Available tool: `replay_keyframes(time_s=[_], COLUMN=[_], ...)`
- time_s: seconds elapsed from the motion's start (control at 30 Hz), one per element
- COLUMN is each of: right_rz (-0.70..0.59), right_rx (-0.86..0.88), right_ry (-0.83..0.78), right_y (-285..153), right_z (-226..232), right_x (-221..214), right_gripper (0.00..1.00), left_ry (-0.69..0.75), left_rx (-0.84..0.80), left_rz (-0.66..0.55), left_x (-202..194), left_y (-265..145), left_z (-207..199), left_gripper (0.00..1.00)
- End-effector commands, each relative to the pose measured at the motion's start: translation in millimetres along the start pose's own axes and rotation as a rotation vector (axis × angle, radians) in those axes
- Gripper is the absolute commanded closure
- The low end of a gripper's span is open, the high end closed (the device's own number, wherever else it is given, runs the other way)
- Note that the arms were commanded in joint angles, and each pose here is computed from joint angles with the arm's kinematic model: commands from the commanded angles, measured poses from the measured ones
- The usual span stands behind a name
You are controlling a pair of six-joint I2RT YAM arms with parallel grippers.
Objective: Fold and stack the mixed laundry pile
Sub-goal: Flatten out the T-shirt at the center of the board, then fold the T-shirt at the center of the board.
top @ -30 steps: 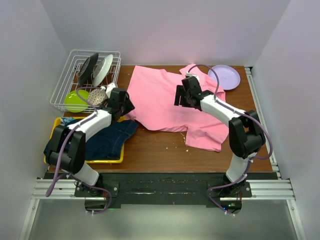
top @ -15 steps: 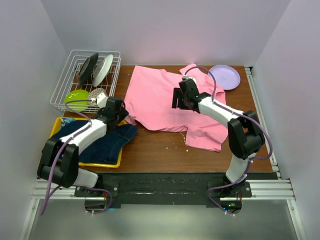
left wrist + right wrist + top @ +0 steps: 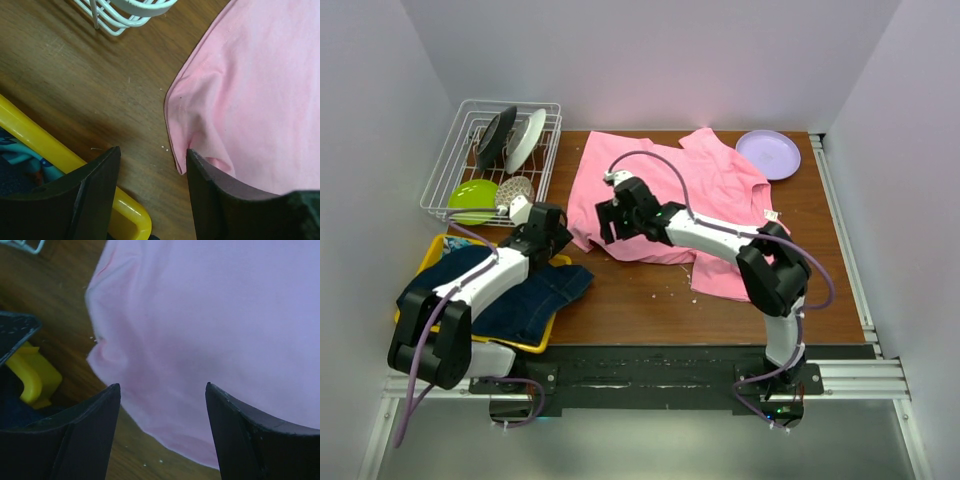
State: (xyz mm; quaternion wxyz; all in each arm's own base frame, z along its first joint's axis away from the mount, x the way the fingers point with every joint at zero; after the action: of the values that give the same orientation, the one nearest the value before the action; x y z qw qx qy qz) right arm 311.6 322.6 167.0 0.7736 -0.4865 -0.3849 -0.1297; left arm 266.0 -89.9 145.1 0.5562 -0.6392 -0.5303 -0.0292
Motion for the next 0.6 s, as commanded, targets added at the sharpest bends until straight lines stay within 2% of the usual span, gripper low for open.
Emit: replay_keyframes(time_s=[0.0,0.17,0.3,0.33,0.4,0.43,0.53,0.57], right_rz=[-0.050,-0.038,-0.013,-0.015,-0.042,-0.052,-0.065,-0.071], right_rx=[0.107,0.119,0.036,0.015,-0.035,-0.055,-0.074,-0.078], right_ry=[-0.120,-0.151,-0.149,-0.148,-0.140,-0.135,-0.102,-0.084], right_y=[8,20,37,40,43,46,51,54], right_z=[33,46,40,39,37,37,32,31], right_x=[11,9,4,5,12,15,20,23], right_gripper=[0.28,0.30,0.35,0.43,0.50,0.58,0.63,0.70], left_ry=[0.074,0.086,0.107,0.111,0.130,0.135,0.170,0.176], left_rx=[0.073,0.040,0.010,0.004,-0.019,-0.027,-0.045,-0.062], left_rz=[0.044,0.044,0.060,0.065,0.086,0.090,0.122,0.135], left_x=[-7,-1,1,1,1,1,-1,-2], left_y=[-2,-2,1,2,5,7,12,13], left_z=[20,12,2,1,-4,-6,-13,-16], left_gripper=[0.39,0.40,0.41,0.42,0.44,0.45,0.50,0.51])
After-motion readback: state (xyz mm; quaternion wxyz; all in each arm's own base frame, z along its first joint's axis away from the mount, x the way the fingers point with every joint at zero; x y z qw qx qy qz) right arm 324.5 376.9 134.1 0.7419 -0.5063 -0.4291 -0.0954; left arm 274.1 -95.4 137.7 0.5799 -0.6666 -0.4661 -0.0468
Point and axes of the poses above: each gripper's point midway between its finger pads, its own y axis out along the fingers, its own z axis along the line the jaws close on, x = y × z, the point moved 10 cm from there along -y, back along the fingers
